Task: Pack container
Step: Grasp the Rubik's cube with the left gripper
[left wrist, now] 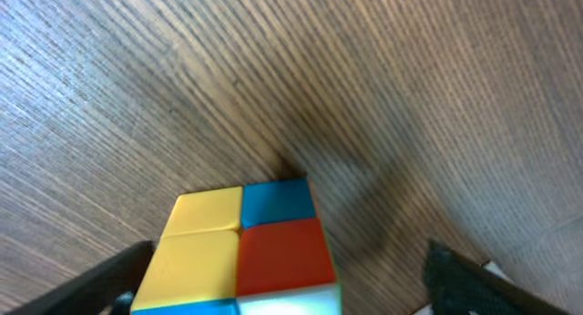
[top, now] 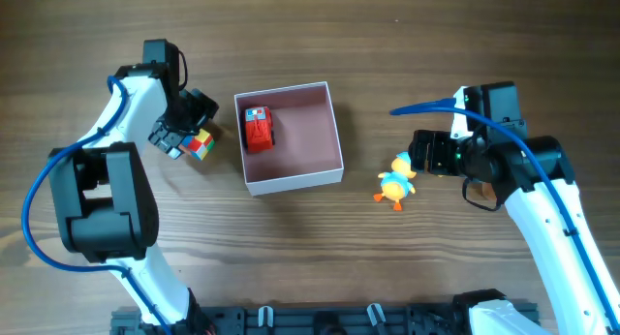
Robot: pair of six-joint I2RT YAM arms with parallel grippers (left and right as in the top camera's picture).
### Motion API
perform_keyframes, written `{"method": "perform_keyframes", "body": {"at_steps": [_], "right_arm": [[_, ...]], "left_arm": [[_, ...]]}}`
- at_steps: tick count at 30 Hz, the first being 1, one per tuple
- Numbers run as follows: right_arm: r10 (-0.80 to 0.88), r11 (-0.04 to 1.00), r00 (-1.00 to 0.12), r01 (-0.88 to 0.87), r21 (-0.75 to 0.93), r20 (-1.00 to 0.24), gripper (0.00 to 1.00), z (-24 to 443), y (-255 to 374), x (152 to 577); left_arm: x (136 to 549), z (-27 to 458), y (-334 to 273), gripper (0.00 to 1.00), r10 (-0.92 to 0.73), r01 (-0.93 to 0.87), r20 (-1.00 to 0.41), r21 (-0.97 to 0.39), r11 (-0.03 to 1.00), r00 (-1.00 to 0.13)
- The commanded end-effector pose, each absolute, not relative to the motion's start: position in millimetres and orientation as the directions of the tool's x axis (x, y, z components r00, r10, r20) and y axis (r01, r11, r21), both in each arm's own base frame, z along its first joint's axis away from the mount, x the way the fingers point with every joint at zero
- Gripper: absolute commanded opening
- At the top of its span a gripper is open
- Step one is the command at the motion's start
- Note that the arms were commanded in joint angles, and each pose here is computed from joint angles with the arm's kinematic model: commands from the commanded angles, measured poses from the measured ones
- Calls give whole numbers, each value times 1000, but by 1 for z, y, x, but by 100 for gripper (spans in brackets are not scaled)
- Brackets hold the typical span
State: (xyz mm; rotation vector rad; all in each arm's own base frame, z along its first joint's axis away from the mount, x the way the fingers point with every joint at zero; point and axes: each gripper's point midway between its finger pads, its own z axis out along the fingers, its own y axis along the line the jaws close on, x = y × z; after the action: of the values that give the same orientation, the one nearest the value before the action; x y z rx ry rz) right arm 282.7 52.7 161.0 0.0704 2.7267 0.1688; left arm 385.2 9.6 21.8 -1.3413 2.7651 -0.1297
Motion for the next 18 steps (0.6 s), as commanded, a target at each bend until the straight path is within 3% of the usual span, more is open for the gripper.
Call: {"method": "perform_keyframes", "body": {"at_steps": [1, 7, 9, 11, 12, 16, 18], "right_arm": [[68, 994, -911, 26, 108, -407, 100, 166, 49, 286], [68, 994, -911, 26, 108, -407, 100, 166, 49, 286], [68, 994, -911, 26, 108, -407, 100, 166, 49, 286], [68, 994, -911, 26, 107, -407, 100, 165, 49, 286], [68, 994, -911, 26, 107, -407, 100, 165, 49, 286], [68, 994, -911, 26, 107, -407, 100, 166, 49, 286], [68, 994, -911, 26, 107, -408, 100, 166, 49, 286]], "left_arm": [[375, 13, 6, 84, -791, -790, 18, -77, 609, -612], [361, 5, 6, 80, -791, -792, 48, -41, 609, -610], [361, 5, 6, 68, -791, -792, 48, -41, 609, -610], [361, 5, 6, 62, -791, -792, 48, -41, 609, -610], [361, 5, 6, 51, -791, -792, 48, -41, 609, -610], [361, 5, 6, 24, -791, -792, 48, -41, 609, -610], [360, 5, 6, 21, -791, -792, 51, -38, 609, -610]]}}
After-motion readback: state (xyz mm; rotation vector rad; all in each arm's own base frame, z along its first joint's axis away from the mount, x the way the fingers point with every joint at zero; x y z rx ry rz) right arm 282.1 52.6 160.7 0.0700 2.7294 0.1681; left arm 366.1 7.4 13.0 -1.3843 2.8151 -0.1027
